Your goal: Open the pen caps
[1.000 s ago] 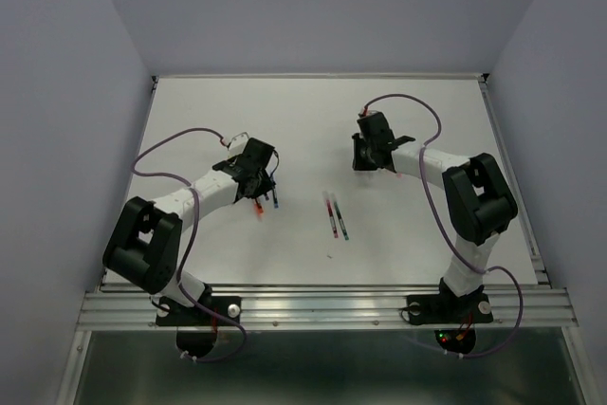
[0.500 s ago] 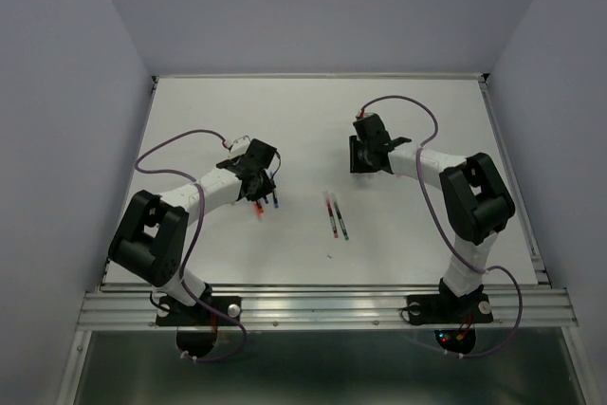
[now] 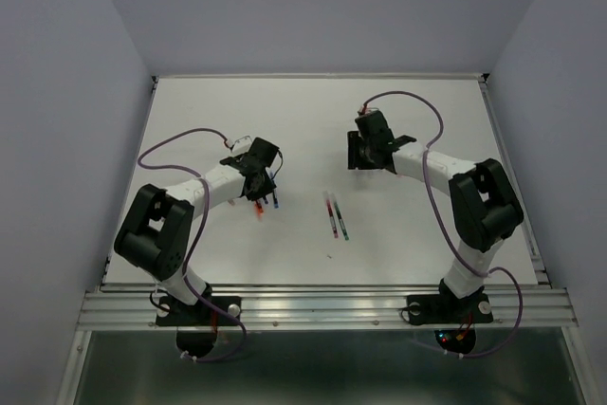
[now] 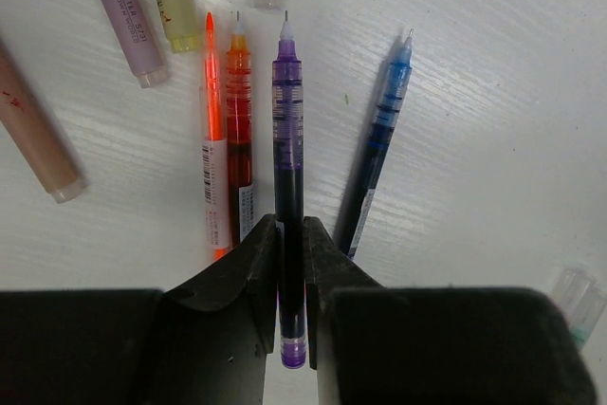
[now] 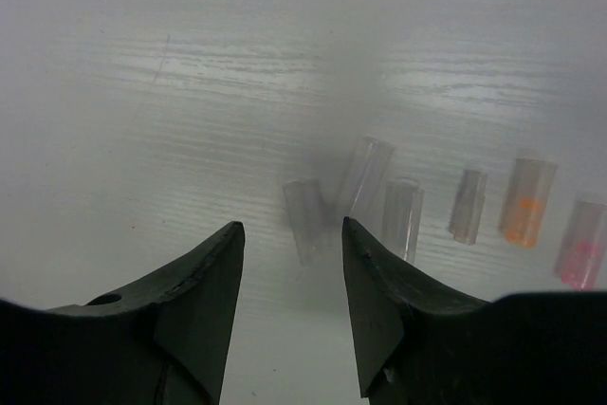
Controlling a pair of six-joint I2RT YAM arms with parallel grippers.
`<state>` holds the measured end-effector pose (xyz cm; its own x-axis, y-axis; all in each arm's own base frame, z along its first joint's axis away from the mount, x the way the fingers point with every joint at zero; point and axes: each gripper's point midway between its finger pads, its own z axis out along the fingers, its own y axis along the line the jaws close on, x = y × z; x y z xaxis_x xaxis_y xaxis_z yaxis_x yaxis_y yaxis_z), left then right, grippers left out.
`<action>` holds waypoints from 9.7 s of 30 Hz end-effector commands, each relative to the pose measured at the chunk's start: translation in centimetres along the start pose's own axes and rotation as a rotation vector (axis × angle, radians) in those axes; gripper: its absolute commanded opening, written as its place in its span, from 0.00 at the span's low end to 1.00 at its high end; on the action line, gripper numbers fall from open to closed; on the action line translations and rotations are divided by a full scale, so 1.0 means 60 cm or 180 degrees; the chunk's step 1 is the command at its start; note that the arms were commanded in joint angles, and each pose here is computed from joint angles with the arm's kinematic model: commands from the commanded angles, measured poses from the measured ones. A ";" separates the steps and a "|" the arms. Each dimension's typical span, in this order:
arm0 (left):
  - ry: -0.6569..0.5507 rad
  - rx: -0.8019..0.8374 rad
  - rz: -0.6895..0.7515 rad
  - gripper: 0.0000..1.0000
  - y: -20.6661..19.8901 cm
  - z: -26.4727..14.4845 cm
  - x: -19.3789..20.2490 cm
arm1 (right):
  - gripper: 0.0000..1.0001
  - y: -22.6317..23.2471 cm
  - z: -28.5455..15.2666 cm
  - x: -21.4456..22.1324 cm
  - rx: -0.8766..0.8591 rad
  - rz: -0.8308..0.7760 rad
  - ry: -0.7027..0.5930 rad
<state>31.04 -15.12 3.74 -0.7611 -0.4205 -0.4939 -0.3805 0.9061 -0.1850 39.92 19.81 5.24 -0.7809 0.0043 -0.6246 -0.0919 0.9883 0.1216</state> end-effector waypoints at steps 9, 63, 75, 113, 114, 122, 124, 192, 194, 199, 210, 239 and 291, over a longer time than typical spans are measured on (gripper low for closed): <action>-0.0103 -0.0059 0.0088 0.35 -0.007 -0.005 -0.026 | 0.58 0.024 -0.113 -0.100 -0.0230 0.0096 -0.0664; -0.0664 0.0237 -0.0262 0.99 0.067 -0.133 -0.048 | 1.00 0.231 -0.037 0.108 -0.0778 -0.1002 0.0318; -0.0625 0.0209 -0.0224 0.99 0.062 -0.125 -0.048 | 0.97 0.213 -0.038 0.130 -0.0601 -0.0885 0.0431; -0.0633 0.0464 -0.0108 0.99 0.030 -0.133 -0.059 | 0.05 0.188 -0.054 0.130 -0.0163 -0.0339 0.0455; -0.0630 0.0541 -0.0032 0.99 0.026 -0.135 -0.056 | 0.05 0.196 -0.059 0.116 -0.0220 -0.0326 0.0385; -0.0525 0.2544 0.0507 0.99 -0.097 -0.235 -0.004 | 0.03 0.263 -0.138 -0.036 -0.0817 -0.0022 -0.0413; -0.0618 0.2957 0.0526 0.99 -0.114 -0.262 0.001 | 0.03 0.270 -0.160 -0.060 -0.0979 0.0103 -0.0521; -0.0494 0.3577 0.0576 0.00 -0.190 -0.294 0.025 | 0.01 0.284 -0.267 -0.186 -0.1742 0.0692 -0.1467; -0.0424 0.3517 0.0571 0.00 -0.177 -0.283 0.040 | 0.01 0.254 -0.265 -0.220 -0.1523 0.0713 -0.1674; -0.0353 0.3443 0.0560 0.00 -0.150 -0.280 0.063 | 0.01 0.160 -0.270 -0.327 -0.1158 0.0894 -0.2168; -0.0397 0.2978 0.0302 0.00 -0.118 -0.253 0.057 | 0.01 0.020 -0.259 -0.357 -0.0629 0.0955 -0.2333; -0.0150 0.0146 -0.0565 0.00 0.086 -0.042 0.012 | 0.18 -0.057 -0.040 0.077 -0.0019 0.0594 0.0010; -0.0484 0.0940 -0.0242 0.99 0.039 -0.141 -0.058 | 0.51 0.116 -0.050 0.122 -0.0135 -0.0910 0.0257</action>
<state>27.34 -11.92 9.53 -0.6777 -0.5032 -0.5362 -0.2903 0.8531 -0.4335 31.13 26.35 3.46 -0.7678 -0.2891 -0.5718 -0.3747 0.9265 0.0346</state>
